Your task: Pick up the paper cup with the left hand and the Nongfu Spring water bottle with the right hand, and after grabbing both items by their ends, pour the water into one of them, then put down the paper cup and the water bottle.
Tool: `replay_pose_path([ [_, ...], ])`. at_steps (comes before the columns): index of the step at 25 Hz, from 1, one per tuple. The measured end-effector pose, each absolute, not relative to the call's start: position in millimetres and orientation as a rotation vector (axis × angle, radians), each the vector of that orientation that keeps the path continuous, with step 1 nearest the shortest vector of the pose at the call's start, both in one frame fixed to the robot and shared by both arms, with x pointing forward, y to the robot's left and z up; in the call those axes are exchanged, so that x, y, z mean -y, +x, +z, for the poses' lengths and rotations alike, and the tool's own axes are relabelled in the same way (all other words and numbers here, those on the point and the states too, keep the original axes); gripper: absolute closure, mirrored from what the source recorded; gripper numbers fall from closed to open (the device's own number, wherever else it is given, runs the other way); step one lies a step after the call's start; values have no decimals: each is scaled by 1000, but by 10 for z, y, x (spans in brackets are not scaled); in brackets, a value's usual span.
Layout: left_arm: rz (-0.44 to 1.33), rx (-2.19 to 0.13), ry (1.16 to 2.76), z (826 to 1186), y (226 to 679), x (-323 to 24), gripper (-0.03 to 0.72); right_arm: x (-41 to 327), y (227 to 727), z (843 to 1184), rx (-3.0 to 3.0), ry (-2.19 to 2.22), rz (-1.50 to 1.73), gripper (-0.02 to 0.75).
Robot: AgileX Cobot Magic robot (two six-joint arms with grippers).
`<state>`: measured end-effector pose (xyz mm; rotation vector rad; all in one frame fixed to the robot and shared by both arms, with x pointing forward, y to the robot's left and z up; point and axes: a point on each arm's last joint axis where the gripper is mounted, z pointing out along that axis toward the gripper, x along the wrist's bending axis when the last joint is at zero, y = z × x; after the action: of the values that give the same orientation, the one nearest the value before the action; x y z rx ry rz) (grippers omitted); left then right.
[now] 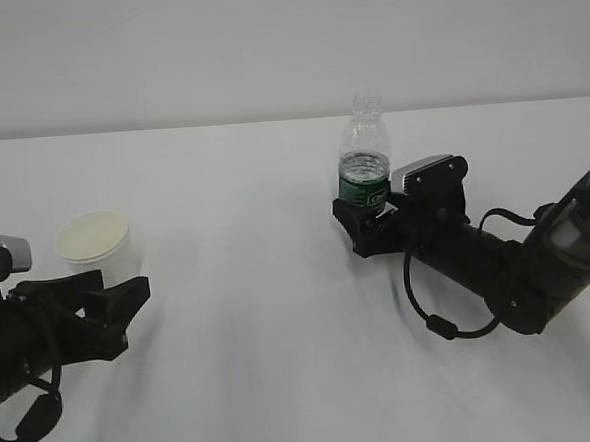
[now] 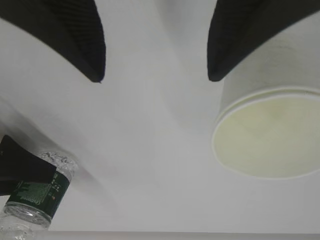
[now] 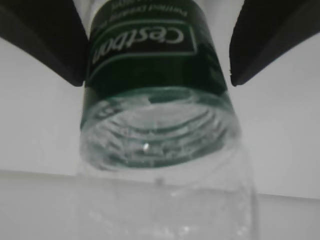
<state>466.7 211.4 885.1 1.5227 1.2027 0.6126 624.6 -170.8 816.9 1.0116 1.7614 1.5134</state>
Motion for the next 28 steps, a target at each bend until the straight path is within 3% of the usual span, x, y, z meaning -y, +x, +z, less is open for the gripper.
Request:
replay_pose_path([
  [28,612,-1200,1525,8851,4666,-2112,228,1713,6338,8211,-1699,1026,1526,104],
])
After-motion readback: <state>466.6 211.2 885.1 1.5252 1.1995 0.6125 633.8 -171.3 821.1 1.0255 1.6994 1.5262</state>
